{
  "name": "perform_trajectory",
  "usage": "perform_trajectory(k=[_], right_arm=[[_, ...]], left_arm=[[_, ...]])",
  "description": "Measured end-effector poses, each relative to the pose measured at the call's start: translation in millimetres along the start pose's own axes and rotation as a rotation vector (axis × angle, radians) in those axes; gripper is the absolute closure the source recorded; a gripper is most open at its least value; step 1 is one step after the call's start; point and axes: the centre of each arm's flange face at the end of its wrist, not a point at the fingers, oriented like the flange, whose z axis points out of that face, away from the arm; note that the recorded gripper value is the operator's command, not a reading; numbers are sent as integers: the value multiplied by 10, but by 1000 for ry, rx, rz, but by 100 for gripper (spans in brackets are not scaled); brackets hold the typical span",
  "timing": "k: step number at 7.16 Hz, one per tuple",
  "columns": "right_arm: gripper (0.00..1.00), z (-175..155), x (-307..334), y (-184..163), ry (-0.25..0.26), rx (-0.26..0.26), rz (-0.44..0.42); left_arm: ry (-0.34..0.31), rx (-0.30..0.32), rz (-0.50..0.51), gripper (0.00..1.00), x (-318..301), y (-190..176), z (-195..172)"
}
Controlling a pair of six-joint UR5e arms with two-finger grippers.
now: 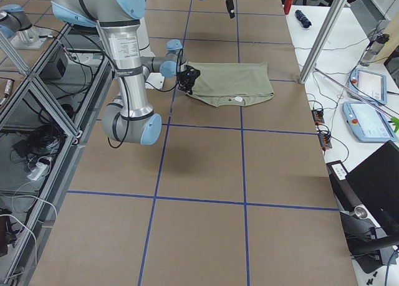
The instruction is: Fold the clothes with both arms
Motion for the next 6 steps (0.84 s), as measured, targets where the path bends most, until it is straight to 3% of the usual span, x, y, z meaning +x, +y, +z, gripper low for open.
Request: perform_trajectory(k=[1, 4, 6], right_arm=[[100, -51, 6, -18, -6, -4, 2], [100, -255, 143, -99, -1, -28, 11], [100, -386, 207, -69, 14, -46, 28]], left_arm=[[3, -2, -49, 28, 23, 16, 6], [9, -35, -373, 28, 137, 385, 180], [-85, -2, -504, 28, 137, 1055, 557]])
